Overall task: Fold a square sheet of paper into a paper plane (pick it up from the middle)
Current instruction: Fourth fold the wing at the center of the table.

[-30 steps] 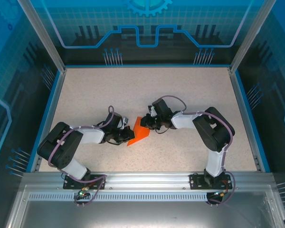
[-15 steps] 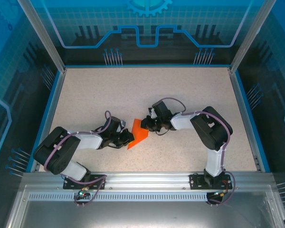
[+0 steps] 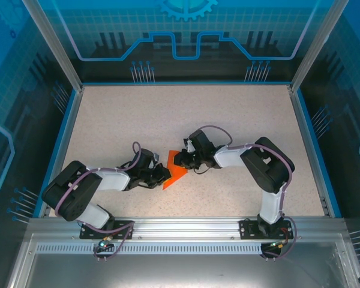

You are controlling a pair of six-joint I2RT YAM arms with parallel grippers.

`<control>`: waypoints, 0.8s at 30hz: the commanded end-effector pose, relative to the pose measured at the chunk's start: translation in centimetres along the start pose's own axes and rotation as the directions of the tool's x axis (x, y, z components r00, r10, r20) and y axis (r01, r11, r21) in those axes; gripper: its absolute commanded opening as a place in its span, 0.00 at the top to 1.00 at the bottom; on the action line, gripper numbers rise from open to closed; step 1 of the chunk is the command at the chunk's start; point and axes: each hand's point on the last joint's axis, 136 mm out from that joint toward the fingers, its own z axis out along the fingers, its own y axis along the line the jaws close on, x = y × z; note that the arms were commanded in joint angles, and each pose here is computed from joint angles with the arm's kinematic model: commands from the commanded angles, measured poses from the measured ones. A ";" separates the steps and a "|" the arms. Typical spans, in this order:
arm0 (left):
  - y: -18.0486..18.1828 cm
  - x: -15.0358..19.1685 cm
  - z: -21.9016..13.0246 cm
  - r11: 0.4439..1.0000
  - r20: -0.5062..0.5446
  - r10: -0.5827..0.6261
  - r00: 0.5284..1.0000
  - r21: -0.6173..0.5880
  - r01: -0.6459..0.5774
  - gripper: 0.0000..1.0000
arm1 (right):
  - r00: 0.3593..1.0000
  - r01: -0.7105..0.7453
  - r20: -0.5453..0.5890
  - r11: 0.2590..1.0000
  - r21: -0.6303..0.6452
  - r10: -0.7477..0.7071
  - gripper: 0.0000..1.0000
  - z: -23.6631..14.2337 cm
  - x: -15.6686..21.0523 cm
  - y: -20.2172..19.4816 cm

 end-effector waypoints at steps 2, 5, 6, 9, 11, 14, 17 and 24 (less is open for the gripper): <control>4.2 2.4 0.1 0.988 -0.056 -0.068 0.996 -0.146 0.059 0.87 | 0.999 -0.026 -0.022 1.000 0.004 0.026 0.82 1.4 0.3 -0.6; 3.9 2.2 -0.1 0.989 -0.050 -0.051 0.997 -0.144 0.044 0.85 | 0.999 -0.039 -0.024 0.998 0.052 0.040 0.82 1.7 0.5 -2.0; 3.7 2.1 -0.2 0.989 -0.050 -0.042 0.998 -0.141 0.034 0.82 | 0.999 -0.041 -0.021 0.997 0.072 0.042 0.82 1.7 0.5 -2.4; 2.8 2.1 -0.9 0.990 -0.056 0.007 0.998 -0.137 -0.014 0.78 | 0.999 -0.034 -0.020 0.994 0.108 0.036 0.83 1.4 0.5 -3.2; 1.8 1.9 -1.7 0.989 -0.053 0.048 0.997 -0.135 -0.055 0.76 | 0.999 -0.030 -0.022 0.993 0.114 0.033 0.83 1.2 0.5 -3.4; 0.1 1.6 -2.8 0.986 -0.051 0.114 0.992 -0.116 -0.120 0.72 | 0.999 -0.032 -0.027 0.994 0.109 0.035 0.83 1.1 0.5 -3.5; -1.9 1.9 -3.2 0.983 -0.082 0.165 0.983 -0.063 -0.170 0.70 | 0.999 -0.028 -0.026 0.994 0.107 0.031 0.83 1.1 0.4 -3.3; -2.9 2.4 -2.0 0.981 -0.161 0.188 0.969 -0.014 -0.192 0.70 | 0.999 -0.030 -0.032 0.994 0.109 0.033 0.83 1.2 0.4 -3.3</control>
